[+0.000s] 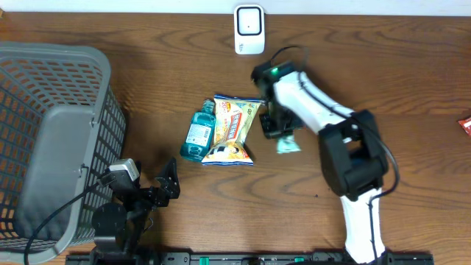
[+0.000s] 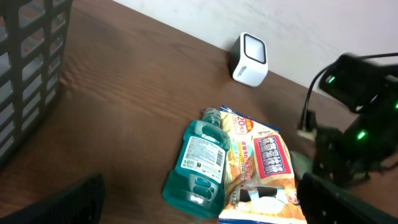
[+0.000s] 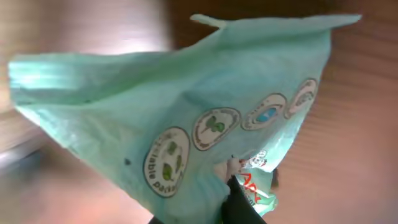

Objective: Scan the item barcode
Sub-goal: 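Grasp the green wipes pack with the right gripper and lift, then hold the green wipes pack up to the white scanner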

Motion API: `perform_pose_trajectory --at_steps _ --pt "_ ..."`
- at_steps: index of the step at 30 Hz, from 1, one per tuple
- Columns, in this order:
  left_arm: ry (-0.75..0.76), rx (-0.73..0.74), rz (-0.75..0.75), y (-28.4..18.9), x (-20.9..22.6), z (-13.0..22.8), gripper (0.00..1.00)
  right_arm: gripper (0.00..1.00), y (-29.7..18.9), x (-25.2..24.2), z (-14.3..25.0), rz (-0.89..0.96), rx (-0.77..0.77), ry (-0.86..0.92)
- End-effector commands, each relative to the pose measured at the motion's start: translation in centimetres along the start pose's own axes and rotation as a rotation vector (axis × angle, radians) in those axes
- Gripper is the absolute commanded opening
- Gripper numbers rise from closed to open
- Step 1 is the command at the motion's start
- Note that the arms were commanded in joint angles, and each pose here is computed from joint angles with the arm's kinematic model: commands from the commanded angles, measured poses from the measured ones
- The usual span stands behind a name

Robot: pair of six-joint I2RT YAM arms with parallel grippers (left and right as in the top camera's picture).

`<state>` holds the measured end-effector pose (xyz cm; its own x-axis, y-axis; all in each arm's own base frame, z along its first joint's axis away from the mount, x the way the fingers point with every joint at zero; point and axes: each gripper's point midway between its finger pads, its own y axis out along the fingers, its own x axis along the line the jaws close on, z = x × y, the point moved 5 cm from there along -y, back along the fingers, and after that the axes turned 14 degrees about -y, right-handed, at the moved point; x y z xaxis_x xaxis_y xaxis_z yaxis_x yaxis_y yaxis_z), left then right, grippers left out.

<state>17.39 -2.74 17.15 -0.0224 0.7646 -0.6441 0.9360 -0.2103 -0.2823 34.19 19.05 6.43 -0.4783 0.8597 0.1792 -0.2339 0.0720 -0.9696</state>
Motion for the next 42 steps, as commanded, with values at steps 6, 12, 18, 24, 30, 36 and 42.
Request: perform_pose_trajectory --at_steps 6,12,18,24,30,36,42 --pt "-0.012 0.01 0.013 0.0 -0.2 0.1 0.98 0.01 -6.1 4.5 0.8 -0.846 -0.329 -0.412" --pt "-0.011 0.01 0.013 0.0 -0.2 0.1 0.98 0.01 -8.5 4.0 2.5 -0.985 -0.507 -0.579" --pt "-0.012 0.01 0.013 0.0 -0.2 0.1 0.98 0.01 -9.9 4.8 3.4 -1.014 -0.68 -0.78" --pt "-0.012 0.01 0.013 0.0 -0.2 0.1 0.98 0.01 -9.6 5.4 3.6 -0.901 -0.855 -1.121" --pt "-0.012 0.01 0.013 0.0 -0.2 0.1 0.98 0.01 -10.0 5.7 3.4 -0.874 -0.945 -1.202" --pt "-0.011 0.01 0.013 0.0 -0.2 0.1 0.98 0.01 -9.6 5.5 3.6 -0.858 -0.914 -1.23" --pt "-0.012 0.01 0.013 0.0 -0.2 0.1 0.98 0.01 -9.6 4.7 3.2 -0.773 -0.894 -1.321"
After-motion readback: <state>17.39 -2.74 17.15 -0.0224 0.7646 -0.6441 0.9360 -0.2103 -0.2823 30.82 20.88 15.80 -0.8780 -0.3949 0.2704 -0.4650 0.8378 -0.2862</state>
